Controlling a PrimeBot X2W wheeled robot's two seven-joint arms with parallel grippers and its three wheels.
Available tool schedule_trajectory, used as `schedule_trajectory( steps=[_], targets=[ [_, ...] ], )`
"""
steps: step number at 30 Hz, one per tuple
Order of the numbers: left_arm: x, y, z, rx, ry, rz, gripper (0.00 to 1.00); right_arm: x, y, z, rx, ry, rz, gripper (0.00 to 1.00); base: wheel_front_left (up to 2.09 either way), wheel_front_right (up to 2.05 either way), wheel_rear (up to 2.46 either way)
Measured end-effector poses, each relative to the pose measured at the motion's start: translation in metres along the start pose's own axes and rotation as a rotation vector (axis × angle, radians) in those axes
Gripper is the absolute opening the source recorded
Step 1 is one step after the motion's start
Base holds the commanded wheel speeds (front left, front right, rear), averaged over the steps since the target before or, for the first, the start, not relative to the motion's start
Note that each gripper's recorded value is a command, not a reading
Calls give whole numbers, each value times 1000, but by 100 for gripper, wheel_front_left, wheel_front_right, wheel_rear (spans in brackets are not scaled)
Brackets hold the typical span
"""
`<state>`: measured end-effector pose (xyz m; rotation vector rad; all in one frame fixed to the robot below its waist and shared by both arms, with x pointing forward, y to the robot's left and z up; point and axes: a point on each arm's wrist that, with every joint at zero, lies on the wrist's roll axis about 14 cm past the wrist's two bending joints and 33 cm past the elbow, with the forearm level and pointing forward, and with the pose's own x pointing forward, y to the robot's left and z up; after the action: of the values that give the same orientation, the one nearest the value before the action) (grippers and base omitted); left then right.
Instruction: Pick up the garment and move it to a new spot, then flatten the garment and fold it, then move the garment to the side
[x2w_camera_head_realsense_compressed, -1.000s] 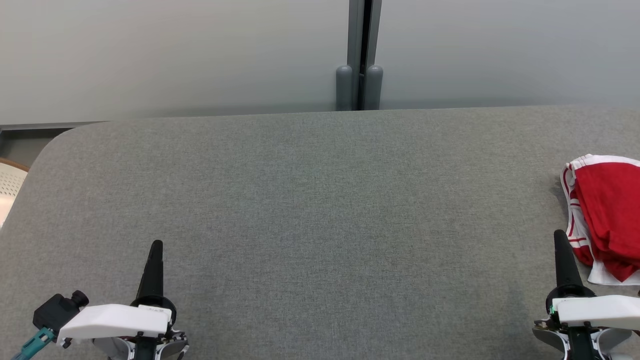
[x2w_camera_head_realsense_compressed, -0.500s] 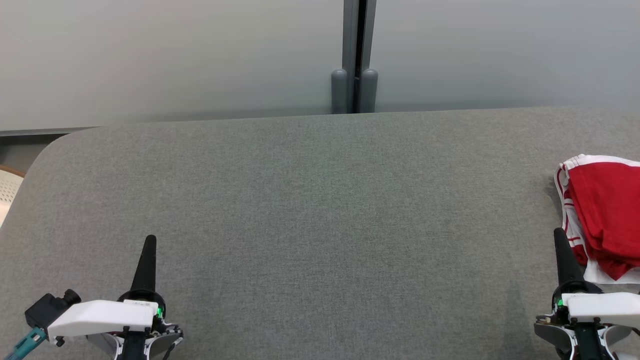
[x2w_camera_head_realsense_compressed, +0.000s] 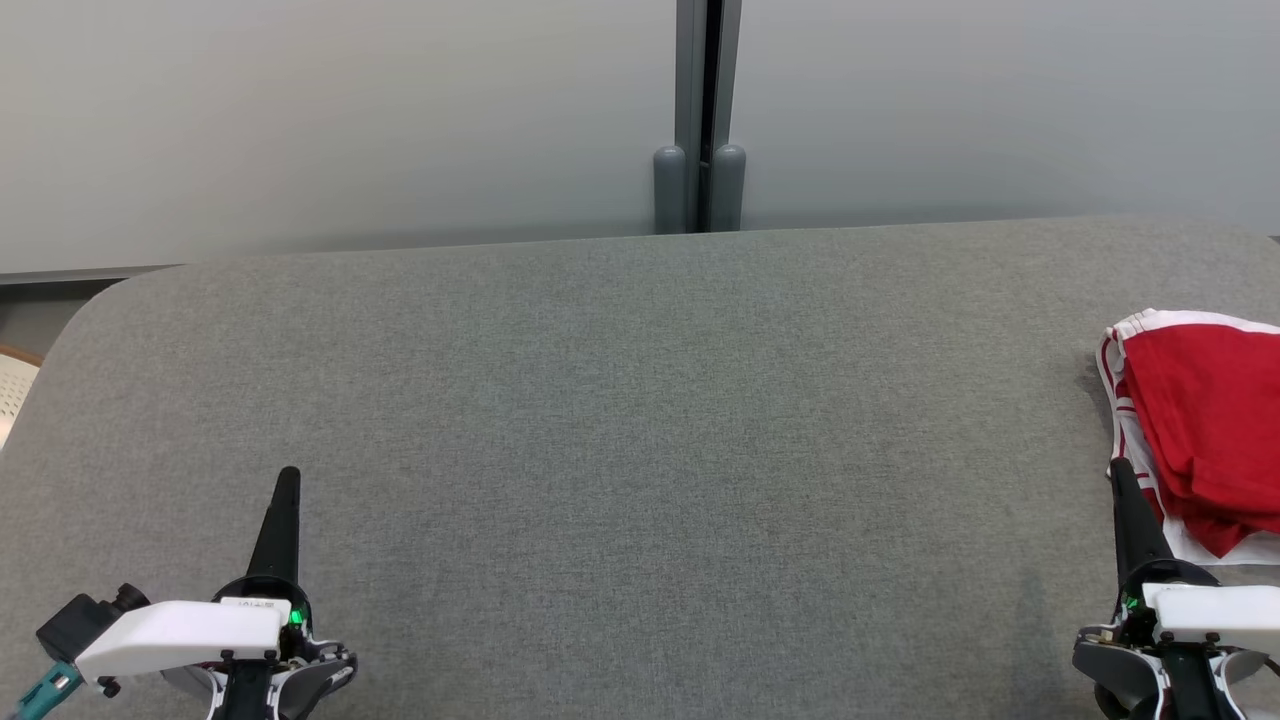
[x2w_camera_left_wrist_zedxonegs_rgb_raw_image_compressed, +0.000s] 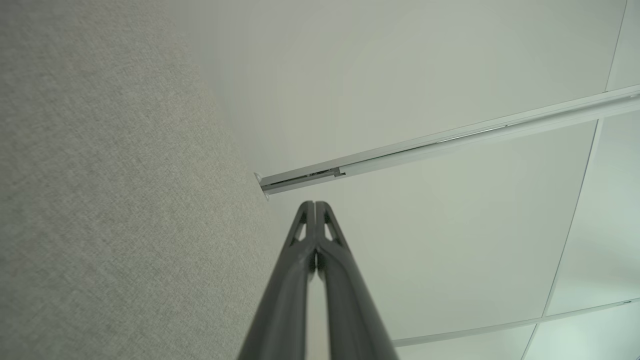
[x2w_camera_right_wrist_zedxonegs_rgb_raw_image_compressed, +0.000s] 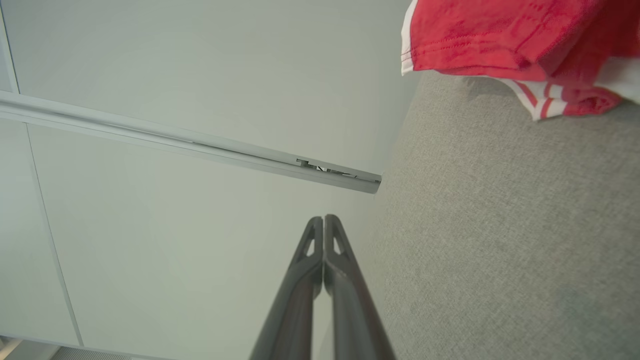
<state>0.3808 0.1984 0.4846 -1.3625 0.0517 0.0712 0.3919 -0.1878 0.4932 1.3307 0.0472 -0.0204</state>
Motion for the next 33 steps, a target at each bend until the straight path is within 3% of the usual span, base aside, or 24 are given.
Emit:
schedule_trajectory(
  steps=[33],
  targets=[
    [4, -17, 4, -206, 16, -63, 0, -5, 8, 13, 235, -15, 35, 0, 0, 0, 0]
  ],
)
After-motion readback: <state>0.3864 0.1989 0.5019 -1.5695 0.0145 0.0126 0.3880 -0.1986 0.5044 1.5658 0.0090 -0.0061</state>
